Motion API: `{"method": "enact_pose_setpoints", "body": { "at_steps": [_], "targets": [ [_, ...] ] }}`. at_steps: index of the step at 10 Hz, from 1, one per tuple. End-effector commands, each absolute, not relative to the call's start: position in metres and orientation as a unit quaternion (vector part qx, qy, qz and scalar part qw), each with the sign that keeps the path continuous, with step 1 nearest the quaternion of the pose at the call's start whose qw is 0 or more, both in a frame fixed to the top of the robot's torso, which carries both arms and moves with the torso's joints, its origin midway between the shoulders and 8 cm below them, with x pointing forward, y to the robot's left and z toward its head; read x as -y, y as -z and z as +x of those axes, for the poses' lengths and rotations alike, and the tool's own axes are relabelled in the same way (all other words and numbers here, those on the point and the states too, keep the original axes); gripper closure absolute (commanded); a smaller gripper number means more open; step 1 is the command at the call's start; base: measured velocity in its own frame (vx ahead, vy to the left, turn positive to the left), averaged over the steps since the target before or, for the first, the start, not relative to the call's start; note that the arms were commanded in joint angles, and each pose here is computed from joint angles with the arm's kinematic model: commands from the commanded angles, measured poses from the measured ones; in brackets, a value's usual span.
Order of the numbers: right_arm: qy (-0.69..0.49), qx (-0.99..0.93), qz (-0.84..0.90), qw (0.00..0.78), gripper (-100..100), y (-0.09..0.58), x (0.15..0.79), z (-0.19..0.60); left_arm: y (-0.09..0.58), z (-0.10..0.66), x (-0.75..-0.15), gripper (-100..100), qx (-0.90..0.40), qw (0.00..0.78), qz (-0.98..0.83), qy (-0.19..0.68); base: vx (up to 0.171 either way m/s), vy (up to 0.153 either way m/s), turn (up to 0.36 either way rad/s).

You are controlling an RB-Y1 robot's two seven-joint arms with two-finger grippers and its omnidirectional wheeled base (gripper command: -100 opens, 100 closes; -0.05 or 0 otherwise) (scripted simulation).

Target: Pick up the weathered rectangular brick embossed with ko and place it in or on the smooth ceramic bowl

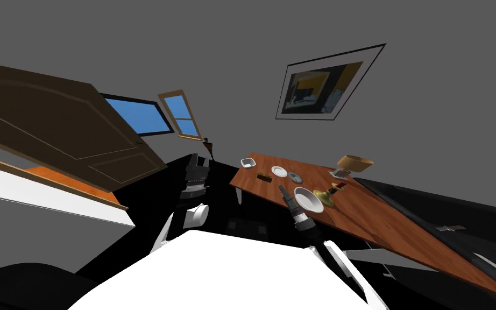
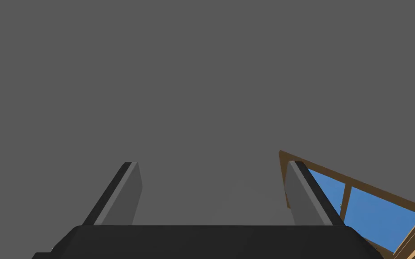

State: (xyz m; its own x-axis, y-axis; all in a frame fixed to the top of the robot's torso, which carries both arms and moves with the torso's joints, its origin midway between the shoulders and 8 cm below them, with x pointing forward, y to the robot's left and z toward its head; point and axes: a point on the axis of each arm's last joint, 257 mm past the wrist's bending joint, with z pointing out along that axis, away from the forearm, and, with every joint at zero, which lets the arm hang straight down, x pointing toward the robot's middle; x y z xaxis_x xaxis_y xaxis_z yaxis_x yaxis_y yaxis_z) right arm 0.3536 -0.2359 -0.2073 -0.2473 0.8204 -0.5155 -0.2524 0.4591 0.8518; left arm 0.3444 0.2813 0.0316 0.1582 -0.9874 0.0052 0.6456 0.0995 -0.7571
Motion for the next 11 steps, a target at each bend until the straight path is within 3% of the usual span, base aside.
{"method": "enact_pose_setpoints", "body": {
  "at_steps": [1, 11],
  "targets": [
    [-0.458, -0.657, 0.213, 0.56, -100, 0.218, 0.236, 0.346, -0.032, 0.344, -0.281, 0, -0.268, 0.691, -0.318, 0.591, 0.004, 0.009, 0.122],
    [-0.337, -0.821, 0.16, 0.431, -100, 0.358, 0.287, 0.26, -0.032, 0.344, -0.281, 0, -0.268, 0.691, -0.318, 0.591, 0.011, 0.019, 0.217]
  ]
}}
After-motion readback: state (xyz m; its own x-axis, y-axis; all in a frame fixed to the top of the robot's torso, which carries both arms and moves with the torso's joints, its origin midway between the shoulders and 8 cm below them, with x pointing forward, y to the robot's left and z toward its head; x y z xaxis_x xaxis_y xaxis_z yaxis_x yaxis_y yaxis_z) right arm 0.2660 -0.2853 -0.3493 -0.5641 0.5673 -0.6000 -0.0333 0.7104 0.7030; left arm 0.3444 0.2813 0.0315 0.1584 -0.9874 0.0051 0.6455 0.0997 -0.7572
